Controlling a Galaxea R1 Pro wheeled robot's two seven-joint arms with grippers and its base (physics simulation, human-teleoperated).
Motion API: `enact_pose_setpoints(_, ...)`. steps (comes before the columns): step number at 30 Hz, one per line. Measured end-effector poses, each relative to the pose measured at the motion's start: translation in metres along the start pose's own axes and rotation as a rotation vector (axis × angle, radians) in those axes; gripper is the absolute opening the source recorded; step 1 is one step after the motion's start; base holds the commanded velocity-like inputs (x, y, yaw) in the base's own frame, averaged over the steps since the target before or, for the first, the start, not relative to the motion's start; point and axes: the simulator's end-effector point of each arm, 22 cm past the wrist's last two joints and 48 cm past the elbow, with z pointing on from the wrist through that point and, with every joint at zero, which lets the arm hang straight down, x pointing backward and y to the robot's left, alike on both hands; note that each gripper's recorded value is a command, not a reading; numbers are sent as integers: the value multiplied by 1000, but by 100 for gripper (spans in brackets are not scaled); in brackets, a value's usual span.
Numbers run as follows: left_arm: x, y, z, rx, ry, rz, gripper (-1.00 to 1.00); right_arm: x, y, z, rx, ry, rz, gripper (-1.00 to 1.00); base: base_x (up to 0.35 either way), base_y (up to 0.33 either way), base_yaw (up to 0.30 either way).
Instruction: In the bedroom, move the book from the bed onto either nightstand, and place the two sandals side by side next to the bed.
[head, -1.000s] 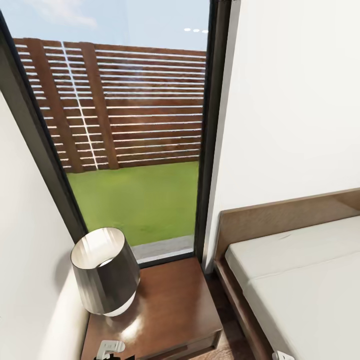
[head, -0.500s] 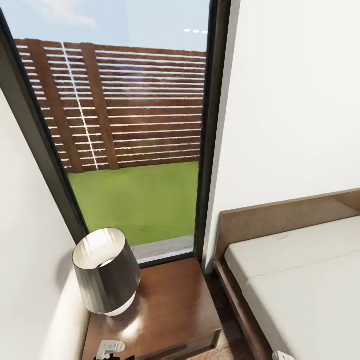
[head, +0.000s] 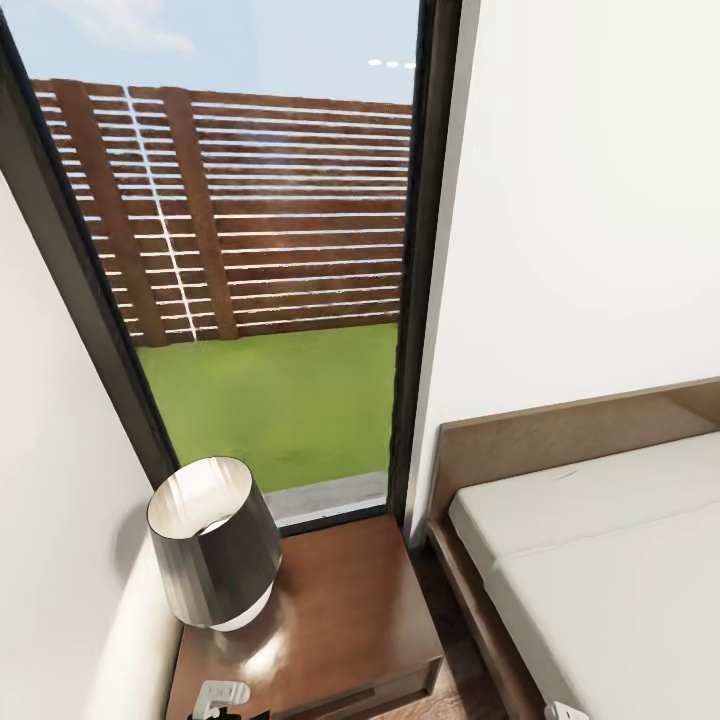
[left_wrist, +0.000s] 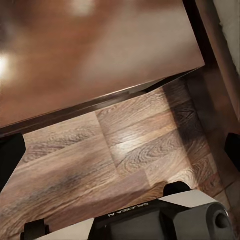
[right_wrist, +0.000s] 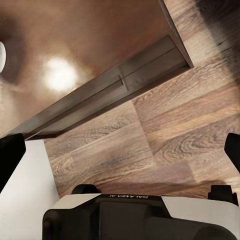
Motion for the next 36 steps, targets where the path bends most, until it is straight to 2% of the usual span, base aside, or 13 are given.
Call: enact_pose_setpoints(36,0,1,0,-1,0,0,100,0,0,0,-2,-1,-1,100,0,0,-6)
